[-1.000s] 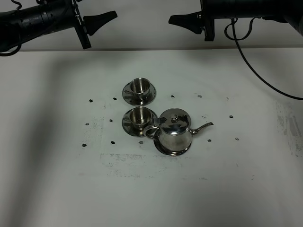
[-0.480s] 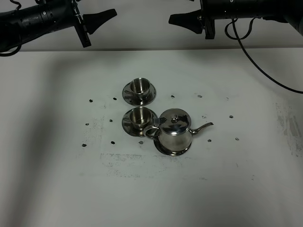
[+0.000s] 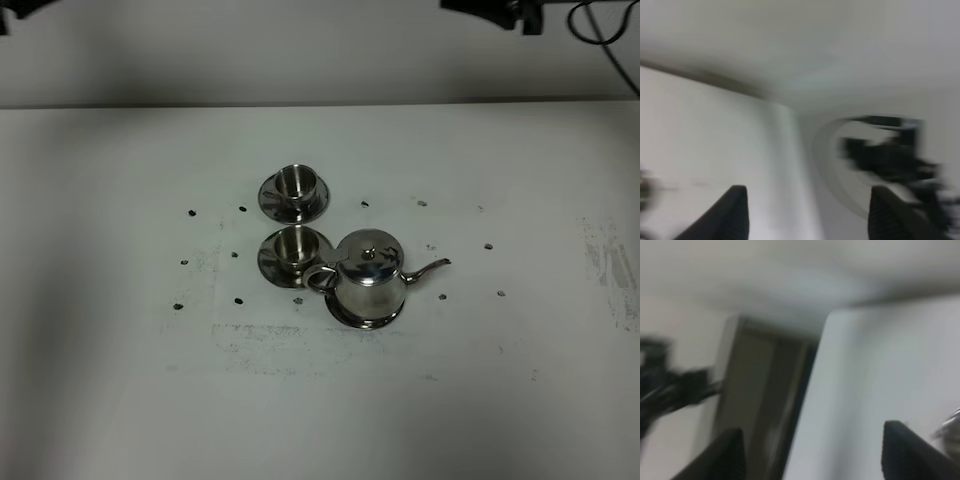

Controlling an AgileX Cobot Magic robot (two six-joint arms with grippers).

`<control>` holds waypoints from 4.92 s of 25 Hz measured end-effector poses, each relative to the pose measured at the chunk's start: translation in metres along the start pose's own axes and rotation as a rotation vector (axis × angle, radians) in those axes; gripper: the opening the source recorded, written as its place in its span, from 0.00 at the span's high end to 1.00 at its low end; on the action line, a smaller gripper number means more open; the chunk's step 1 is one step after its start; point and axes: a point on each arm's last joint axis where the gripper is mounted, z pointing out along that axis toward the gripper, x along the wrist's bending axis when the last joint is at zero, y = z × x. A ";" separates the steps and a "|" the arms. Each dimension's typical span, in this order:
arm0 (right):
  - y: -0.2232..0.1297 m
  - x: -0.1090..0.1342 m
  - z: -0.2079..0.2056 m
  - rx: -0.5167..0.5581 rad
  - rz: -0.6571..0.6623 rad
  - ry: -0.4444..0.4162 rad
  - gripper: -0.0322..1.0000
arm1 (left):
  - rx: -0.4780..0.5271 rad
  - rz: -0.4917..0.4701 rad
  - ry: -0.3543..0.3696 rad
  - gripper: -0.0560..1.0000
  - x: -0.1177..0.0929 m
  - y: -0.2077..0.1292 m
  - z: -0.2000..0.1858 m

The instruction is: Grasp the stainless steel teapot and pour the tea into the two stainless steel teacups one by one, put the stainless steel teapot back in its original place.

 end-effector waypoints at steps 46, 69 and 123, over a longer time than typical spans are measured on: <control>-0.028 0.209 -0.184 -0.338 -0.693 -0.247 0.40 | -0.192 0.878 0.657 0.45 0.003 -0.428 -0.147; -0.031 0.214 -0.179 -0.327 -0.699 -0.232 0.40 | -0.135 0.854 0.669 0.45 0.011 -0.431 -0.144; -0.253 0.121 0.221 0.767 -1.368 -0.953 0.62 | -0.135 0.854 0.669 0.45 0.010 -0.431 -0.144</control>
